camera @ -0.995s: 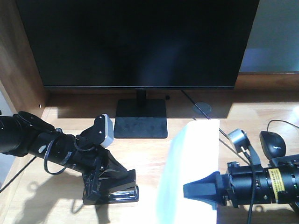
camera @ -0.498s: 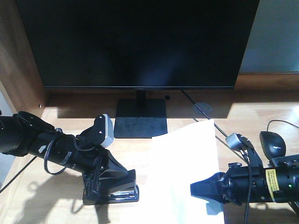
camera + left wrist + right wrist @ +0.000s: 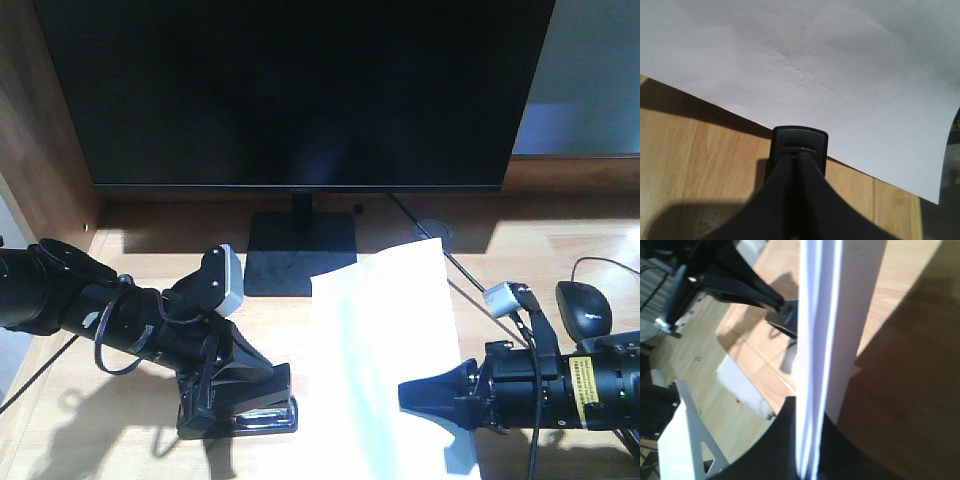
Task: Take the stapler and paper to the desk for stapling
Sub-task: 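Swing the white paper with the right gripper down onto the desk beside the stapler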
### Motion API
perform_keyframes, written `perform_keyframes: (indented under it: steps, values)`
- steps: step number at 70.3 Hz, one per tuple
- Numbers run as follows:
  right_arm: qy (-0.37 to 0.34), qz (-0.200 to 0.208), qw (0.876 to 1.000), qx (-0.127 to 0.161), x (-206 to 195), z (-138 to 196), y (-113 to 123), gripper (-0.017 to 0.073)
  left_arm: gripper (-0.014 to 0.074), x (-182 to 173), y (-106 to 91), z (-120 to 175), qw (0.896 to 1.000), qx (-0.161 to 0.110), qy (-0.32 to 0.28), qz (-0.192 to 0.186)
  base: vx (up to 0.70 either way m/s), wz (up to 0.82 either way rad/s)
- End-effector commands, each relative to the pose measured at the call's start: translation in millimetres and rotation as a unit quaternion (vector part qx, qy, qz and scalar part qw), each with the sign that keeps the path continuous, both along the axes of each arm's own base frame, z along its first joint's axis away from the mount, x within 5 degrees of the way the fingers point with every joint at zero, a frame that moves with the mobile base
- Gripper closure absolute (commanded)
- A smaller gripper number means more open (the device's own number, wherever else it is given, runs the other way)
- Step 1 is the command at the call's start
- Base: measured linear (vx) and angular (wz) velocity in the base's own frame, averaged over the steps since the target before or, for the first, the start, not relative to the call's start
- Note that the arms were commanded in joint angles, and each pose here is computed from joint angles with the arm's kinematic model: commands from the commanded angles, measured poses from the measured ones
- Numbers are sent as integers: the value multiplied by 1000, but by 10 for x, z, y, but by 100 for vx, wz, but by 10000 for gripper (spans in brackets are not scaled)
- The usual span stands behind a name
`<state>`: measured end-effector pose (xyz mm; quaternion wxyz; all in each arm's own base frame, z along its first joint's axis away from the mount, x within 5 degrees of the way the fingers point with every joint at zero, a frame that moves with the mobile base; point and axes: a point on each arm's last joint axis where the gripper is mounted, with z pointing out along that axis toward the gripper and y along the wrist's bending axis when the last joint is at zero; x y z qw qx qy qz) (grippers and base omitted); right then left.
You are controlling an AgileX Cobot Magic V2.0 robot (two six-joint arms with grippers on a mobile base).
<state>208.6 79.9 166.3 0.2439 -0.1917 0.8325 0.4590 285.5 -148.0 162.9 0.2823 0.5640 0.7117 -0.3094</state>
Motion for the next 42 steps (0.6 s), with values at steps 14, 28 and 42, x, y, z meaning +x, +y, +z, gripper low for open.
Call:
perform_keyframes:
  steps: [14, 28, 42]
  values:
    - [-50, 26, 997, 48, 10, 163, 50, 562, 600, 14, -50, 211, 999, -35, -13, 4, 0, 0]
    - [-31, 20, 998, 55, 31, 109, 53, 562, 600, 14, -50, 211, 999, -35, -13, 4, 0, 0]
    - [14, 3, 996, 86, 99, -46, 67, 562, 600, 14, -50, 211, 999, -35, -13, 4, 0, 0]
